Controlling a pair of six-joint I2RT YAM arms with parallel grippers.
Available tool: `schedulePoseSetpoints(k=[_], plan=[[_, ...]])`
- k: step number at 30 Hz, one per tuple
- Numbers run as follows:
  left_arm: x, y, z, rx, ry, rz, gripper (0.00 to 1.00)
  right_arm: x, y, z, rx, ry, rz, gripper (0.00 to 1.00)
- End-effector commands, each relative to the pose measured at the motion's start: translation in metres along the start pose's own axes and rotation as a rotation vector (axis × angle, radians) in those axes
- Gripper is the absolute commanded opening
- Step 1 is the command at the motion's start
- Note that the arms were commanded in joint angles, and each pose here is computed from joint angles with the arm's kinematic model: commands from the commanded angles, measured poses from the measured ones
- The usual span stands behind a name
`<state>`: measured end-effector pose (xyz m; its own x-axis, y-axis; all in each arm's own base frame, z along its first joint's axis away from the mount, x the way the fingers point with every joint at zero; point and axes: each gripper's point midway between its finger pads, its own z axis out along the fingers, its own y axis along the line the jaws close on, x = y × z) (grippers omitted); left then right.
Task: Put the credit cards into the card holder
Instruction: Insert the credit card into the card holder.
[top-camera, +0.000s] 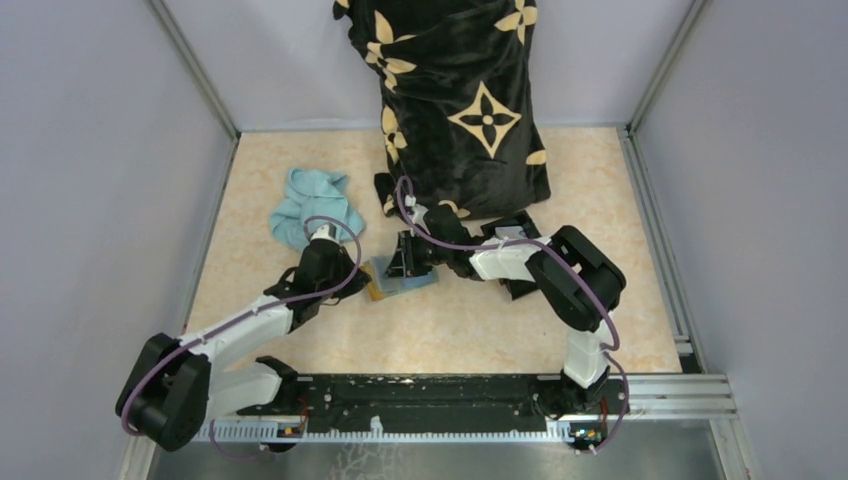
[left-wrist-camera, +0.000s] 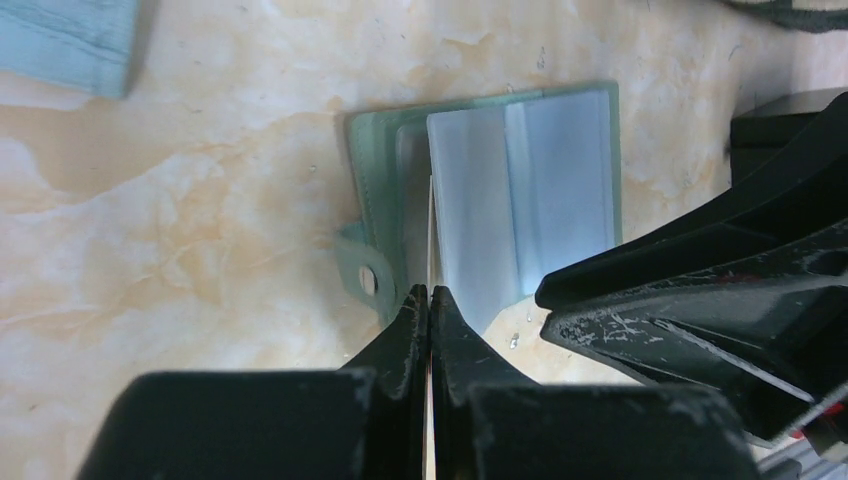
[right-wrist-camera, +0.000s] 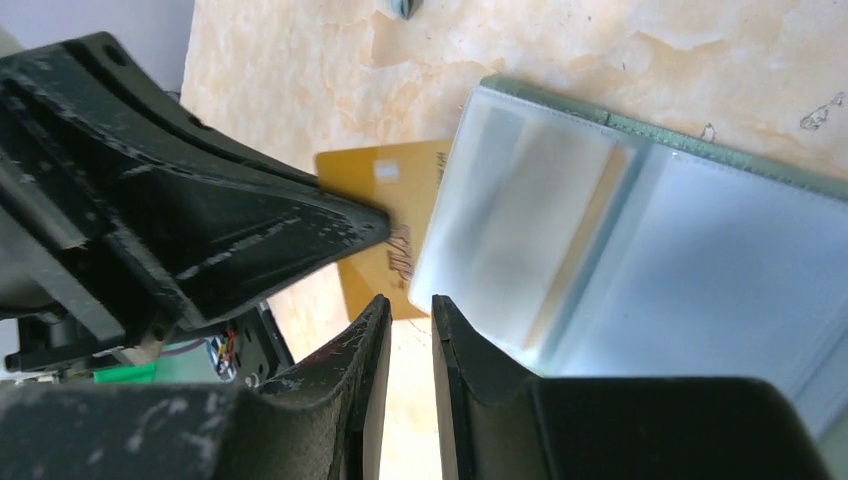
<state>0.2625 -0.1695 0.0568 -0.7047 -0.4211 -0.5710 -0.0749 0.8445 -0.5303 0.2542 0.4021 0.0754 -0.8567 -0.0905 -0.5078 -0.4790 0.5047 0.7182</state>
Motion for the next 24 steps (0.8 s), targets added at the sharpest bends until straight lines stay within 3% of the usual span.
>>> schedulePoseSetpoints(k=[1,9,18,24], plan=[[-0.015,0.008,-0.013,-0.064,-0.057,-0.004,0.0,-0.013,0.008,0.009,-0.016,-0.032,-0.053,0.23],[-0.036,-0.003,-0.026,-0.062,-0.107,0.019,0.0,-0.013,0.004,0.011,-0.002,-0.029,-0.059,0.25],[-0.049,-0.021,-0.04,0.037,-0.164,0.049,0.0,-0.016,0.02,-0.002,-0.072,-0.053,-0.067,0.4],[-0.05,-0.031,-0.048,0.091,-0.169,0.079,0.0,-0.024,0.031,-0.019,-0.153,-0.093,-0.048,0.43]])
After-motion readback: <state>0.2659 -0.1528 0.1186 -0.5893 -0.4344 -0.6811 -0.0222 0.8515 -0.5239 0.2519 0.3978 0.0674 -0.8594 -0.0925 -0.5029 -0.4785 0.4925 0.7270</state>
